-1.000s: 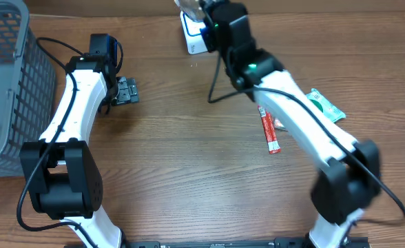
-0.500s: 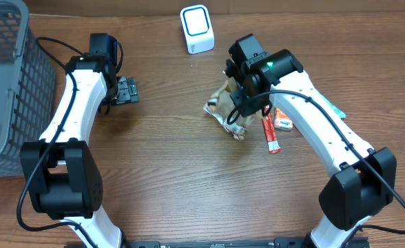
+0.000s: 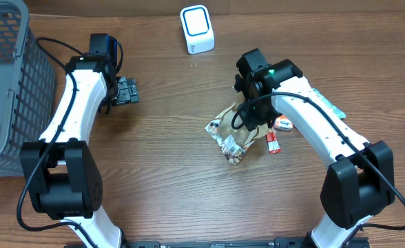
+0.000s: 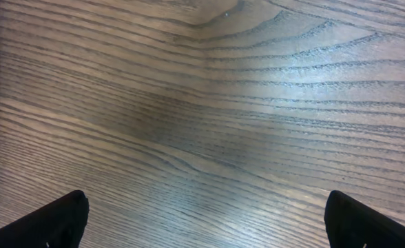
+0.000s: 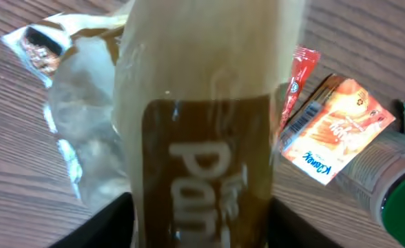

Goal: Scan the item barcode
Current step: 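Carry the bag right and lower it beside the red stick, then open the right gripper to release the bag on the table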

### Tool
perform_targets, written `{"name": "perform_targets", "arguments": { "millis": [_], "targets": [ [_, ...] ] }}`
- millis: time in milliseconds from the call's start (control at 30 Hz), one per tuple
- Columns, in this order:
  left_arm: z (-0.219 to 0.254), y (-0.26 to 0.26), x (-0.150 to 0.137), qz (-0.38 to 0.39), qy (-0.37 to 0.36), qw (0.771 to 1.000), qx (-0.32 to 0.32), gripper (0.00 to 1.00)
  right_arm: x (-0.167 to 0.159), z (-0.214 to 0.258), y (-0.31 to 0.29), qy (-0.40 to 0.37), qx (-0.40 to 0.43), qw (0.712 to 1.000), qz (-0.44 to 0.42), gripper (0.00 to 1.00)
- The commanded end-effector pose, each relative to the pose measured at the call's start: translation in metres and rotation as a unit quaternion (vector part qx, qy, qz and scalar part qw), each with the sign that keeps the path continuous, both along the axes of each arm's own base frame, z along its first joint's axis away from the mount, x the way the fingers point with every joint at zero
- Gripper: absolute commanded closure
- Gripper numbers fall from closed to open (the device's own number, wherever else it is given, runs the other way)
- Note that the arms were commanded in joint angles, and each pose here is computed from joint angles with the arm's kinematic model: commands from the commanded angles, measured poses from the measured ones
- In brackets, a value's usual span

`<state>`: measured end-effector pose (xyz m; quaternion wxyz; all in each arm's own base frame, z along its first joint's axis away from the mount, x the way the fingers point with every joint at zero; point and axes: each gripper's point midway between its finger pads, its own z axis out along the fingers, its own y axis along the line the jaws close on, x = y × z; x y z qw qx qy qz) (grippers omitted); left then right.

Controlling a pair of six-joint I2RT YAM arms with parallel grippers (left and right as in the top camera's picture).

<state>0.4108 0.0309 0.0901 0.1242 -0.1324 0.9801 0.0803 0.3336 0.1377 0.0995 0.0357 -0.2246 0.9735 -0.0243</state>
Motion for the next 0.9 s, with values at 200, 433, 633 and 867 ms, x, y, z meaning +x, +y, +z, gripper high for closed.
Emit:
{"name": "perform_targets", "arguments": {
  "millis": [200, 433, 633, 867],
  "targets": [
    [0.002, 0.001, 0.003, -0.005, -0.002, 1.0, 0.006, 0.0, 0.004, -0.008, 0.001, -0.009, 0.007, 1.0, -0.004, 0.2],
    [0.002, 0.001, 0.003, -0.005, -0.002, 1.0, 0.006, 0.0, 0.016, -0.007, 0.007, -0.034, 0.019, 0.999, -0.004, 0.04],
    [0.002, 0.001, 0.003, -0.005, -0.002, 1.0, 0.006, 0.0, 0.016, -0.007, 0.007, -0.034, 0.018, 0.999, -0.003, 0.0],
    [0.002, 0.001, 0.003, -0.005, -0.002, 1.0, 0.006, 0.0, 0.016, -0.007, 0.007, -0.034, 0.018, 0.999, -0.003, 0.0]
  ]
}}
